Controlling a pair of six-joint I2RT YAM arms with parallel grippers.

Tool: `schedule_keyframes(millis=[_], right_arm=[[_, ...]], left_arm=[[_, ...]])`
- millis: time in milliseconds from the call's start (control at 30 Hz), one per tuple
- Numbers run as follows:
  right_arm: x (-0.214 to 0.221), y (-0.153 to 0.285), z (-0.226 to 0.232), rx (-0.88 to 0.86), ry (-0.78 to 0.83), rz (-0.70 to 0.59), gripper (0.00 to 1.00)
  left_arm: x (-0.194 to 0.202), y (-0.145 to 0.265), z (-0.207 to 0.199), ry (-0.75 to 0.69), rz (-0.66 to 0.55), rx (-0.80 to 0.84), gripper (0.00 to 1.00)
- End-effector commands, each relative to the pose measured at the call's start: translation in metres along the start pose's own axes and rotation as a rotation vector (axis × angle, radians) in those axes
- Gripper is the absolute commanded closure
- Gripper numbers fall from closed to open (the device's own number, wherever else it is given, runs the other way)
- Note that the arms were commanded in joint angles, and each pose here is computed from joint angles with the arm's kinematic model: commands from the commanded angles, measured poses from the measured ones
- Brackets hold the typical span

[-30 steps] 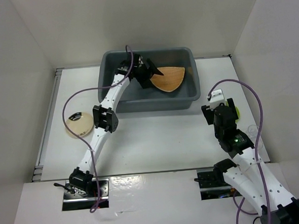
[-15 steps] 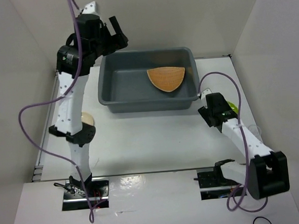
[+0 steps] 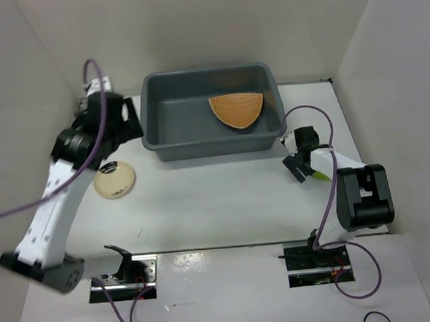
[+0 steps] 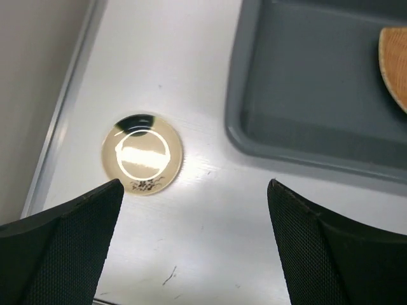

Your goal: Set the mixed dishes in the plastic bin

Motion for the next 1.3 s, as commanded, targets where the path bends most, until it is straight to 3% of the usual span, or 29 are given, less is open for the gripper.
schedule_keyframes(millis=[0,167,267,300,433,567,867,1067,1267], right_arm=[[-0.008,-0.013,-0.019,0.018,-0.026,-0.037,0.14],[-0.002,-0.021,-0.022,0.002,0.001,-0.047,0.25],[0.003,-0.026,-0.019,-0.035,0.011,-0.045,0.42],[0.001,-0.025,-0.022,-0.034,0.022,-0.046,0.57],[0.002,-0.023,-0.020,-0.061,0.027,-0.040,1.00],[-0.002,0.005,-0.040,-0.041,-0.033,-0.111,1.00],[-0.068,0.158,-0.121,0.299,-0.101,-0.465,1.00],[-0.149,0.220,-0.111,0.390,0.083,-0.722,1.00],[-0.247,0.203,-0.081,0.289,0.265,-0.844,1.00]], left_arm=[[-0.024,0.050,0.031,0.177,-0.236,0.144,0.00],[-0.004,0.053,0.058,0.147,-0.181,0.079,0.00],[0.006,0.051,0.065,0.128,-0.151,0.046,0.00],[0.004,0.054,0.069,0.151,-0.164,0.046,0.00],[0.002,0.060,0.078,0.182,-0.200,0.049,0.00],[0.001,0.060,0.081,0.183,-0.214,0.037,0.00],[0.005,0.052,0.081,0.201,-0.227,0.068,0.00],[0.028,0.021,0.068,0.219,-0.092,0.108,0.00],[0.053,-0.011,0.061,0.227,0.171,0.185,0.00]])
Point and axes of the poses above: each gripper's point midway between its finger pads, its own y axis back along the fingers, its own z axis along the line the jaws close on, x = y × z, the point moved 6 cm from there along y, back along the fingers, and after that the axes turned 15 degrees about y, right-handed, at the moved point
